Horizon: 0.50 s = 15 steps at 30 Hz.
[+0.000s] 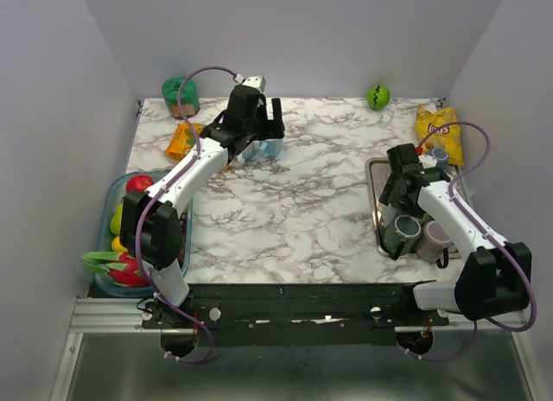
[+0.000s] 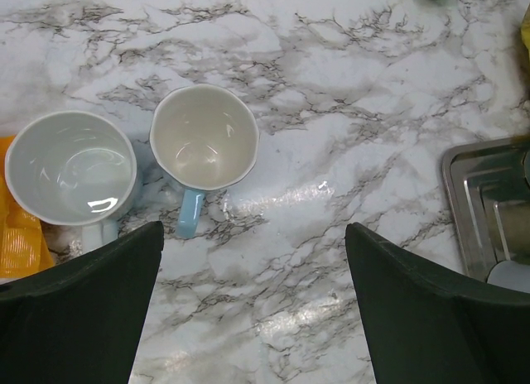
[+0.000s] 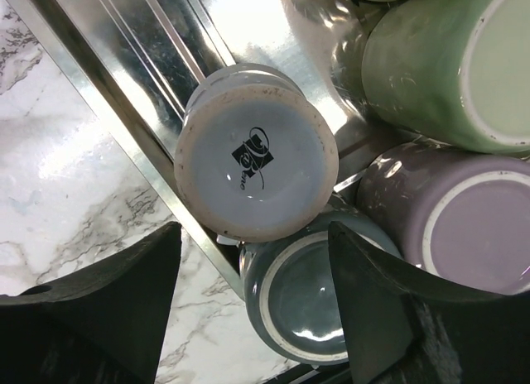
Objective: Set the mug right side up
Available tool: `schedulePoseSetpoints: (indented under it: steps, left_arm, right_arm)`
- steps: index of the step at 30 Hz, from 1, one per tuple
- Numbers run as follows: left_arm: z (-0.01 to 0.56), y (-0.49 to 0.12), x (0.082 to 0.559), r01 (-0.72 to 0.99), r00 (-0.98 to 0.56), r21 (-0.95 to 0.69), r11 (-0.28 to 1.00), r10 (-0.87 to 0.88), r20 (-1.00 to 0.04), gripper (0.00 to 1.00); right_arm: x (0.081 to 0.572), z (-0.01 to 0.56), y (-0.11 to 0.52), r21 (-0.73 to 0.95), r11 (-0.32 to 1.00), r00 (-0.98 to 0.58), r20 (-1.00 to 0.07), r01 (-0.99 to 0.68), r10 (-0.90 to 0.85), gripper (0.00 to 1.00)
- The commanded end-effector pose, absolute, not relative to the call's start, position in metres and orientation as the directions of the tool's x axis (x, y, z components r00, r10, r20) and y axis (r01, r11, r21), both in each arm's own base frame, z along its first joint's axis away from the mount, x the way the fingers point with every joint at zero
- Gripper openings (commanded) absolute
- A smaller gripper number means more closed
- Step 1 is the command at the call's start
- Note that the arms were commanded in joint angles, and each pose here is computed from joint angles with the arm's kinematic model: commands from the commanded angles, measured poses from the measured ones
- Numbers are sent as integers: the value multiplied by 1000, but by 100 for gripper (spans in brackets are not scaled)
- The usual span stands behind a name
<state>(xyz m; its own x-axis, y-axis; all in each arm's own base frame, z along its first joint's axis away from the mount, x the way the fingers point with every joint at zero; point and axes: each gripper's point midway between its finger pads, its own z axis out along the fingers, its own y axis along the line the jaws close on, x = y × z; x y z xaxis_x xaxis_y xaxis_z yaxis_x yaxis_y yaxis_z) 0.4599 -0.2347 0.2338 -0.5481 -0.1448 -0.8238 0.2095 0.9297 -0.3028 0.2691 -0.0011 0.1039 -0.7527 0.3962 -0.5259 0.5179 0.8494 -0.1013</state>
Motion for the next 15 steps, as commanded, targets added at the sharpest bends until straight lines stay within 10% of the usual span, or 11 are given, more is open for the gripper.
schedulePoseSetpoints:
  steps: [1, 15]
  left_arm:
    - [242, -234, 461, 220, -534, -317, 922, -158, -831, 99]
    - [243, -234, 466, 220, -535, -327, 919, -167, -828, 99]
  right_arm:
    - [289, 118, -7, -106, 850, -724, -585, 515, 366, 77]
    - [300, 99, -3, -101, 848, -725, -577, 520, 375, 72]
